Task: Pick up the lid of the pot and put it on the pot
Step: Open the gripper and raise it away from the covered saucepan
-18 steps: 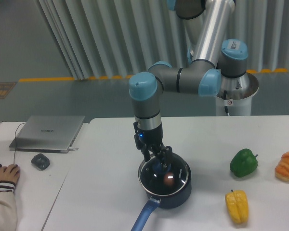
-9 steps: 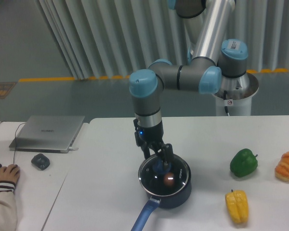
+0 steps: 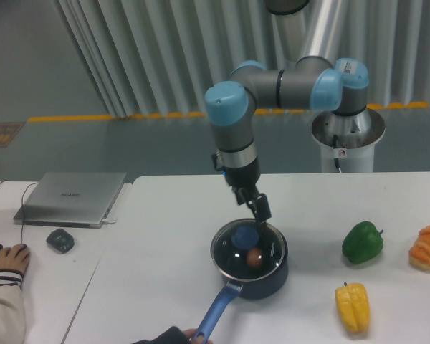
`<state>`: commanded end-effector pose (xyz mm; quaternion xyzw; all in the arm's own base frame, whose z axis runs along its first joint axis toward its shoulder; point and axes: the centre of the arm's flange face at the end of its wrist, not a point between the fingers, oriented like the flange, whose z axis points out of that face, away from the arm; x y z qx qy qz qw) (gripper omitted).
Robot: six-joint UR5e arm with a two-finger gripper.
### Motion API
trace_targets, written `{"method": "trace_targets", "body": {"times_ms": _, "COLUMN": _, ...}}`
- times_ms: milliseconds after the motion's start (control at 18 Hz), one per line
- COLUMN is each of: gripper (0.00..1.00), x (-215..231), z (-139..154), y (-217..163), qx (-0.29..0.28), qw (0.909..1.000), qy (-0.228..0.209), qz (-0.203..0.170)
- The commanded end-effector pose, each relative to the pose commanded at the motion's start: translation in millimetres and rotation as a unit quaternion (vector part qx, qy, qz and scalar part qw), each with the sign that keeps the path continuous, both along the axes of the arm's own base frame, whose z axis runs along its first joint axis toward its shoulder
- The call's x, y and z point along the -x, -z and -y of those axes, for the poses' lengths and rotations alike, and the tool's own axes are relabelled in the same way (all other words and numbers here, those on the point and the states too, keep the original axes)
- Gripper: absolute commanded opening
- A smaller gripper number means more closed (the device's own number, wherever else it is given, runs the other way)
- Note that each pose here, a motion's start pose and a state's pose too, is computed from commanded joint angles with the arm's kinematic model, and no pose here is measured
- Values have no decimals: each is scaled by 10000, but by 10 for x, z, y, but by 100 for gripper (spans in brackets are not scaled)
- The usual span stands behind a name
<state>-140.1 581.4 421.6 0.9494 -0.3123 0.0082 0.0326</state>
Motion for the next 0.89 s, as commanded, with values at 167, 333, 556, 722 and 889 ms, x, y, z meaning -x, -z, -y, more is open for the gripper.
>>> {"method": "trace_targets", "body": {"times_ms": 167, "gripper": 100, "x": 157, "z": 215, "y": -53, "qx": 16, "qw": 9984, "qy": 566, "qz": 60}}
{"method": "trace_targets", "body": {"times_ms": 333, "gripper": 100, "x": 291, "z": 401, "y": -127, "qx": 73, "qw": 9920, "qy": 1254, "qz": 96}}
{"method": "trace_targets", "body": {"times_ms": 556, "gripper": 100, "x": 439, "z": 618, "y": -265, "qx": 19, "qw": 9920, "qy": 1253, "qz": 141}}
{"method": "trace_targets", "body": {"times_ms": 722, "gripper": 100, "x": 508, "z": 680, "y": -308, "qx": -86, "qw": 9932, "qy": 1141, "qz": 202}}
{"method": "trace_targets", "body": {"times_ms": 889, "gripper": 100, "x": 549, "z": 708, "y": -332, "qx": -130, "qw": 9937, "qy": 1094, "qz": 216}}
